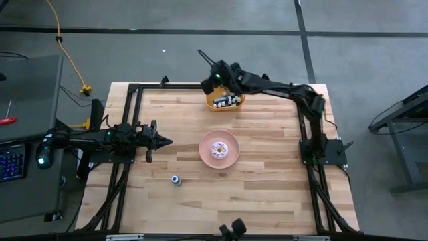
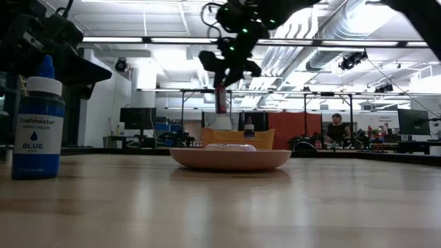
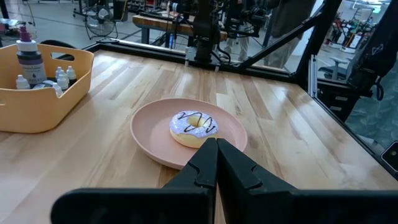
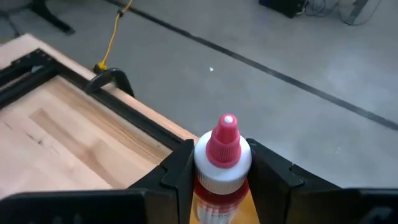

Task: Pick & Place food coloring
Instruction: Put the large pink food coloring bottle into the orange bin, then put the large blue food coloring bottle into the orange bin

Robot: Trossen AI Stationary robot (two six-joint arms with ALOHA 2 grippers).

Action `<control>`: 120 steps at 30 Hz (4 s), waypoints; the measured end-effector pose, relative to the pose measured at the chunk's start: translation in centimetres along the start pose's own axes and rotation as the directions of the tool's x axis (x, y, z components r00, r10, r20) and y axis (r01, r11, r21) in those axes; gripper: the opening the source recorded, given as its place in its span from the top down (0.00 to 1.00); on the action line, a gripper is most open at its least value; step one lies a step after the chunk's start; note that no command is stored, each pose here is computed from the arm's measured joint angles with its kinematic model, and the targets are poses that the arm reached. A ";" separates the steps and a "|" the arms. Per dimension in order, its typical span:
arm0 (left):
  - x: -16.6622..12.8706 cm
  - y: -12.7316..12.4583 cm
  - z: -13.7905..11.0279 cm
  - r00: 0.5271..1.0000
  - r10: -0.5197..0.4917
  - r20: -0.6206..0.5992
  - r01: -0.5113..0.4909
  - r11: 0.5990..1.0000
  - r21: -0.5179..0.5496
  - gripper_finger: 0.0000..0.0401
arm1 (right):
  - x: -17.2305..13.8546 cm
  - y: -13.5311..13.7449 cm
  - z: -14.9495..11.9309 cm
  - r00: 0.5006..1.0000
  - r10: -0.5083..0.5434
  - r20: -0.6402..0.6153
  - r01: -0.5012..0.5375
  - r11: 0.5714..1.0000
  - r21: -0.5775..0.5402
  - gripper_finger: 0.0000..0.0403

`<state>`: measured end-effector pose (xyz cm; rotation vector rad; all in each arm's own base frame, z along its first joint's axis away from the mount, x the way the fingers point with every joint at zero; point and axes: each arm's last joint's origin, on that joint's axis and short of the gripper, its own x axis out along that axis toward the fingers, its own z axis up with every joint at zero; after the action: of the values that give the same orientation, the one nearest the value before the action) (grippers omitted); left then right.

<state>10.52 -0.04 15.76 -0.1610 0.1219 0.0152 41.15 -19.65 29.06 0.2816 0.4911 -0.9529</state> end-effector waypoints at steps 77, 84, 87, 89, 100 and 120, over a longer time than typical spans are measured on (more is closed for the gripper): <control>0.0 0.0 0.0 1.000 0.003 0.000 -0.003 1.000 0.000 1.00 | 6.9 -2.5 -9.9 0.998 -0.045 -0.050 0.049 0.996 0.080 0.62; 0.0 0.0 0.0 1.000 0.003 0.000 -0.003 1.000 0.000 1.00 | 6.9 -2.4 -9.9 0.998 -0.036 -0.050 0.040 0.997 0.068 0.57; 0.0 0.0 0.0 1.000 0.003 0.000 -0.003 1.000 0.000 1.00 | 6.9 -2.4 -9.9 0.998 -0.036 -0.050 0.040 0.997 0.068 0.54; 0.0 0.0 0.0 1.000 0.003 0.000 -0.003 1.000 0.000 1.00 | 6.9 -2.4 -9.9 0.998 -0.036 -0.051 0.039 0.997 0.067 0.52; 0.0 0.0 0.0 1.000 0.002 0.000 -0.002 1.000 0.000 1.00 | 5.6 -2.5 -8.7 0.999 -0.047 -0.026 0.048 0.998 0.033 0.49; 0.0 0.0 0.0 1.000 0.001 0.000 -0.001 1.000 0.000 1.00 | -3.4 -2.0 1.3 0.993 0.109 -0.042 -0.115 0.966 -0.230 0.49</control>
<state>10.52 -0.03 15.76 -0.1609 0.1219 0.0162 38.23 -18.91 31.91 0.1098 0.6014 -0.7735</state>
